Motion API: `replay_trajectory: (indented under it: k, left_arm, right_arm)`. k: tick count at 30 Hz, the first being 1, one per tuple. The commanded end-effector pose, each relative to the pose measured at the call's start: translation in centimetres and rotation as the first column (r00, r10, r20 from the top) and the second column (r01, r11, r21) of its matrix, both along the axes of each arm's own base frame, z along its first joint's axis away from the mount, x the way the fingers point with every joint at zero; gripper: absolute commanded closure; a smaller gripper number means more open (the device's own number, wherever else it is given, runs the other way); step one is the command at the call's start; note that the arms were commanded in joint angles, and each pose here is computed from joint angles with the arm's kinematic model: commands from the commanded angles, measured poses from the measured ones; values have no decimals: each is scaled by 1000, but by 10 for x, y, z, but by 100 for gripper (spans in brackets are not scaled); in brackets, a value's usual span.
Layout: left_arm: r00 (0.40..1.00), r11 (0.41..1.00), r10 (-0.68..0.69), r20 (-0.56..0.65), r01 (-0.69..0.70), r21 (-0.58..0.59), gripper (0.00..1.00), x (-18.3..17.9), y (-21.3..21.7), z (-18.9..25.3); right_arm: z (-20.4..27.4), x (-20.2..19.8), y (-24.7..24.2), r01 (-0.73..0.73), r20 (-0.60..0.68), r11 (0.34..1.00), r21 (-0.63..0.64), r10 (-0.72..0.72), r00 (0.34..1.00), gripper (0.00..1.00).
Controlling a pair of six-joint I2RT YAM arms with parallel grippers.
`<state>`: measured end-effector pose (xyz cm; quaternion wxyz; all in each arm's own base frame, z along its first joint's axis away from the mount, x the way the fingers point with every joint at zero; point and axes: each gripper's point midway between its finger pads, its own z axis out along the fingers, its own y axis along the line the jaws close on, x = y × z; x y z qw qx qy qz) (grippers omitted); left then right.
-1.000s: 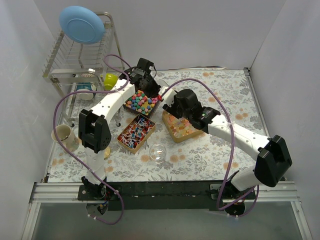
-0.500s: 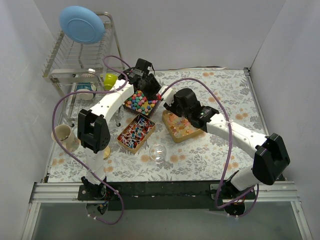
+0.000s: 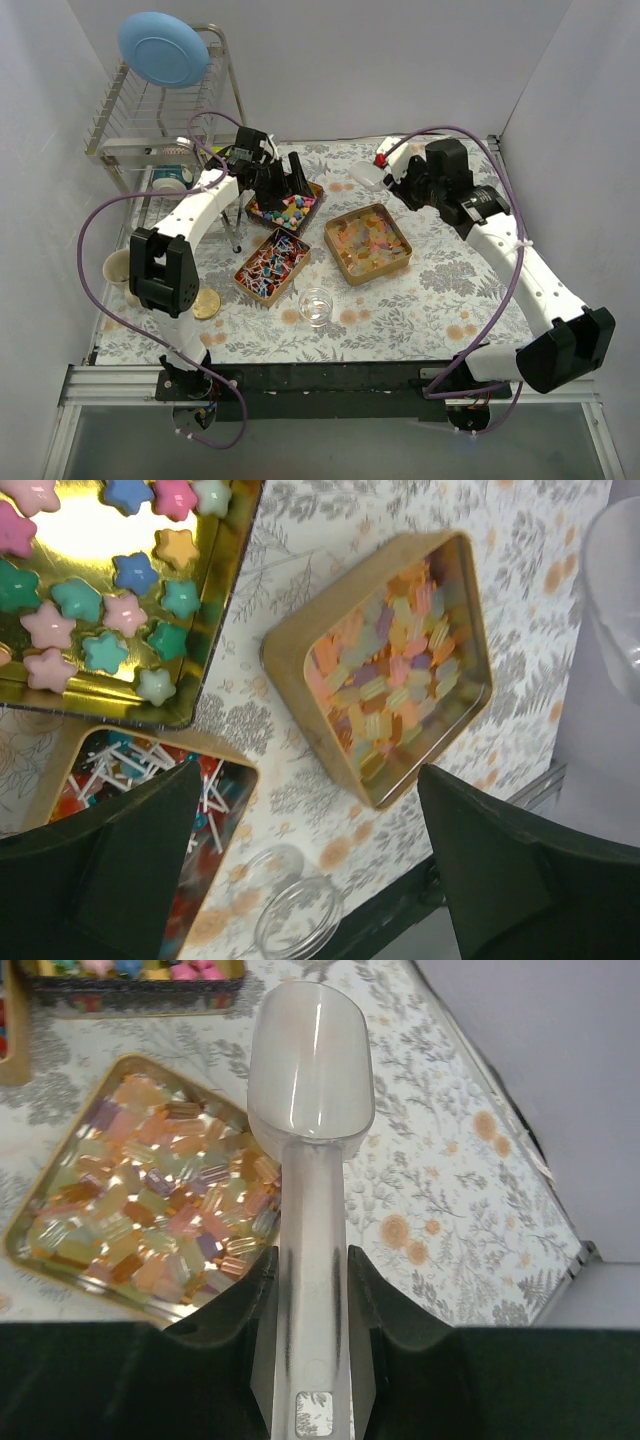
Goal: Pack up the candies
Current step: Pick up the spatula from the center of the board, then move the storage box to the center of the board.
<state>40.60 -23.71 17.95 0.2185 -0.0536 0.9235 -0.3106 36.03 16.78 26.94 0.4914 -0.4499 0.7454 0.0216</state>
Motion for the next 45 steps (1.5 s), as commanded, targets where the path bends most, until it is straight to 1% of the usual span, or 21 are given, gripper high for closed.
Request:
replay_trajectory:
  k: [1, 2, 3, 4, 6, 8, 9, 10, 11, 14, 18, 21, 24, 27, 28, 31, 35, 36, 38, 39, 45]
  left_arm:
    - [952, 962, -273, 138, 267, 63, 14, -36, 3, 13]
    - [946, 956, -292, 140, 283, 81, 18, -39, 5, 10]
    - [918, 932, -359, 169, 342, 121, 23, -43, 9, 7]
    - [901, 913, -404, 155, 387, 130, 32, -52, 10, 3]
    - [856, 868, -489, 166, 460, 185, 34, -60, 13, -2]
    - [828, 827, -544, 133, 503, 249, 35, -73, 19, -17]
    - [790, 786, -598, 137, 544, 295, 35, -82, 16, -20]
    - [773, 762, -623, 122, 564, 319, 36, -89, 16, -25]
    - [770, 741, -633, 86, 570, 355, 36, -96, 21, -38]
    - [733, 694, -675, 77, 597, 402, 38, -114, 13, -52]
    - [734, 661, -676, 67, 563, 496, 41, -113, 11, -71]
    - [751, 656, -658, 52, 537, 531, 46, -104, 13, -82]
    - [742, 637, -669, 40, 545, 545, 49, -99, 10, -89]
    - [723, 607, -691, 14, 570, 554, 59, -97, 7, -100]
    - [718, 605, -696, 15, 575, 551, 65, -96, 4, -101]
    - [698, 588, -716, 13, 594, 549, 70, -95, -4, -105]
    - [671, 565, -741, 3, 622, 541, 87, -98, -13, -111]
    - [659, 556, -752, 4, 631, 541, 89, -100, -16, -111]
    - [629, 527, -777, 0, 651, 546, 94, -101, -20, -114]
    - [598, 505, -802, 5, 673, 541, 98, -106, -27, -114]
    - [370, 293, -929, -15, 759, 582, 100, -126, -45, -122]
  right_arm:
    - [3, -36, 12, -137, -88, 989, 58, 142, 986, 99]
    - [3, -38, 11, -132, -95, 989, 69, 138, 986, 99]
    - [1, -40, 11, -128, -107, 989, 74, 135, 985, 99]
    - [2, -41, 8, -117, -110, 990, 80, 126, 986, 99]
    - [1, -43, 5, -103, -115, 991, 90, 113, 987, 99]
    - [-3, -44, 0, -89, -122, 992, 92, 100, 987, 99]
    - [-3, -44, -1, -85, -115, 992, 94, 96, 989, 99]
    - [-5, -43, -3, -75, -122, 993, 95, 86, 989, 99]
    - [-6, -43, -4, -72, -122, 993, 96, 84, 989, 99]
    - [-6, -42, -7, -54, -133, 993, 105, 68, 989, 99]
    - [-1, -41, -10, -43, -133, 993, 114, 58, 989, 99]
    - [5, -41, -19, -23, -118, 993, 115, 36, 992, 99]
    - [7, -42, -25, -7, -111, 994, 113, 20, 994, 99]
    - [5, -44, -30, 7, -118, 993, 114, 7, 993, 99]
    - [5, -44, -31, 12, -116, 993, 116, 1, 993, 99]
    - [4, -47, -34, 24, -115, 992, 123, -10, 993, 99]
    - [0, -50, -38, 40, -116, 992, 119, -26, 993, 99]
    - [1, -51, -41, 46, -112, 992, 119, -33, 993, 99]
    - [-2, -52, -44, 55, -112, 992, 114, -42, 993, 99]
    - [-1, -52, -48, 66, -107, 992, 111, -54, 993, 99]
    - [-13, -55, -63, 83, -131, 989, 119, -67, 989, 99]
